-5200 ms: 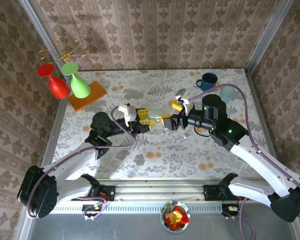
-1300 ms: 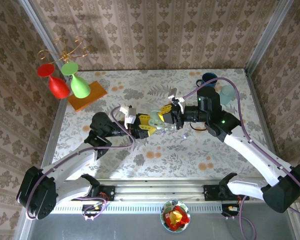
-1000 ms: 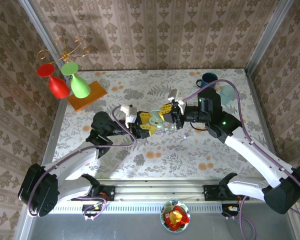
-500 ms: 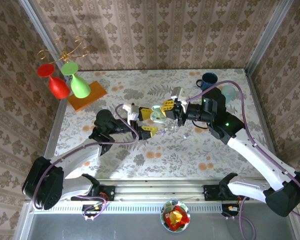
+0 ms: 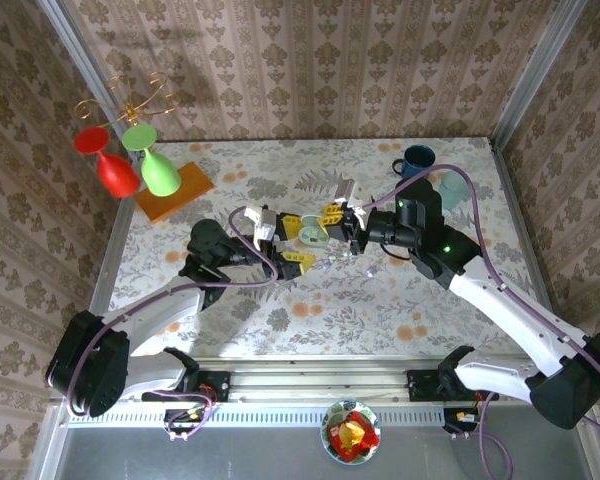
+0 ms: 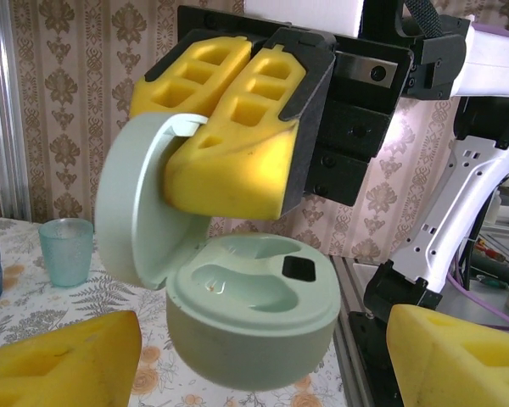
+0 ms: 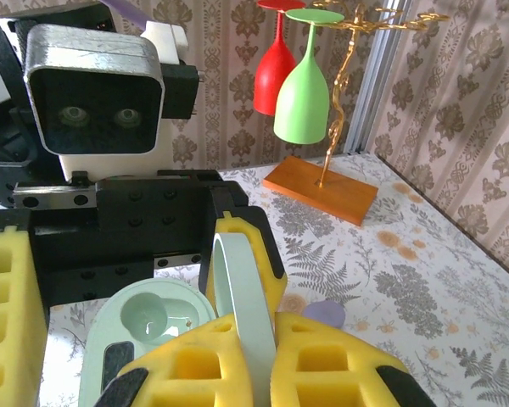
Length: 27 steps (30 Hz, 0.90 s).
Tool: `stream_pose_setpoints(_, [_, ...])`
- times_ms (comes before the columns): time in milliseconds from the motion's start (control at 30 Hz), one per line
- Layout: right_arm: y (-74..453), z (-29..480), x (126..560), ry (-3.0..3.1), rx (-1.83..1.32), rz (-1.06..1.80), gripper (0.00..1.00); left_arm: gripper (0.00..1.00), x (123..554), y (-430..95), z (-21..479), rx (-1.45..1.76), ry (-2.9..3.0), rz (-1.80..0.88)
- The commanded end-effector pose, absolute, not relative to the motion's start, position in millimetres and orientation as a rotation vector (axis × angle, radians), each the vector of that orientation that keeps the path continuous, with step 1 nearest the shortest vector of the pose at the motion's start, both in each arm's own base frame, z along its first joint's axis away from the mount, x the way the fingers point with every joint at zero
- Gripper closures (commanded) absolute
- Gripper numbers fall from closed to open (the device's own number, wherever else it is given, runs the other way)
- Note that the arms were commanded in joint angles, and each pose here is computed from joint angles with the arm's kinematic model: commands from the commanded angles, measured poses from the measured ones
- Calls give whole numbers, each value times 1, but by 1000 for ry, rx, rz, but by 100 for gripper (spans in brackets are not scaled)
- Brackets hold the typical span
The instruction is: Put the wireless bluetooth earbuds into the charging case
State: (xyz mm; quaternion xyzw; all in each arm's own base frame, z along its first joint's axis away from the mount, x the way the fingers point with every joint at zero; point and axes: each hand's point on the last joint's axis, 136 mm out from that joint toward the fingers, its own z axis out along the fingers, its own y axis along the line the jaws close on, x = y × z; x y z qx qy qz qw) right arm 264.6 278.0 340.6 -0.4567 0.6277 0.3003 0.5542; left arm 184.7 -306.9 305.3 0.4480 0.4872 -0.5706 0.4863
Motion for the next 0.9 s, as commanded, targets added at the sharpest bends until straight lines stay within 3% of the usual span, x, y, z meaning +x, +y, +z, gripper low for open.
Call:
stream_pose_setpoints(0, [281, 343, 265, 1458, -1088, 697, 100, 29, 184, -306, 322, 1097, 1130, -1391])
stream_pose_setpoints(167, [282, 344, 263, 1454, -1092, 709, 100, 37, 183, -305, 323, 1095, 1132, -1394])
stream_pose_setpoints(533, [287, 342, 259, 1454, -1119, 724, 100, 37, 179, -303, 326, 1097, 1128, -1390])
stream_pose_setpoints(867, [290, 343, 258, 1451, -1132, 743, 100, 53, 176, -300, 326, 1099, 1125, -1388])
